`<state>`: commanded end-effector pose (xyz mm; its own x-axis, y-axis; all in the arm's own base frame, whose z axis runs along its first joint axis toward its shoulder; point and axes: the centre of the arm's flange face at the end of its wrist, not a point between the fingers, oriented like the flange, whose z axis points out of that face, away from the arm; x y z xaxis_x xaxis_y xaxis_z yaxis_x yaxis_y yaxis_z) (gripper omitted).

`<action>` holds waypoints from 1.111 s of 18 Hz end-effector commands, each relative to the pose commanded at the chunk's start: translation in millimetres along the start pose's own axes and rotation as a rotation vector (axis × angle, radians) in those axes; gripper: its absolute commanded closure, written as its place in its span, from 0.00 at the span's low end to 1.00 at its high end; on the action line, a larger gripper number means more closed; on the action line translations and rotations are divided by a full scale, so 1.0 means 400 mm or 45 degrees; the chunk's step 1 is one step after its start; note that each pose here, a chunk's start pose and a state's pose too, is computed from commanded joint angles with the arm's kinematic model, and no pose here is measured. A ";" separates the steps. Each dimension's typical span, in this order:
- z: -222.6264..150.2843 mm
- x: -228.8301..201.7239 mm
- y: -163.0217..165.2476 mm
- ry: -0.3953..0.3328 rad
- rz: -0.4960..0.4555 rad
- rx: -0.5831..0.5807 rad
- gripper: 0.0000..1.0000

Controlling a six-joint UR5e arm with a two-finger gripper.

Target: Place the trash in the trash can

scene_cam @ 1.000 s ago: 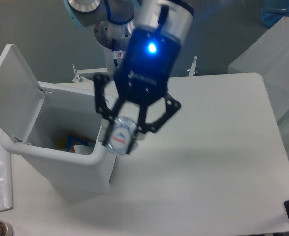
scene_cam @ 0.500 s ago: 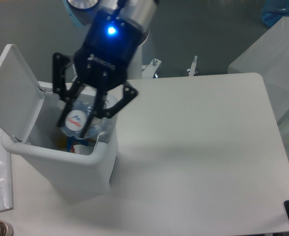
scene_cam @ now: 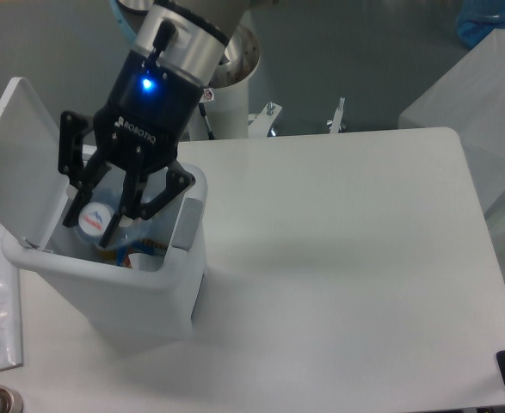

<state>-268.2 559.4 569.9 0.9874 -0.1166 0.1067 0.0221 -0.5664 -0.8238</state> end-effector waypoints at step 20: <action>-0.149 -0.543 0.287 -0.268 -0.239 -0.073 0.00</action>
<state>-489.5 470.9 485.3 0.9778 0.1629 0.1318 0.2046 -0.6079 -0.7672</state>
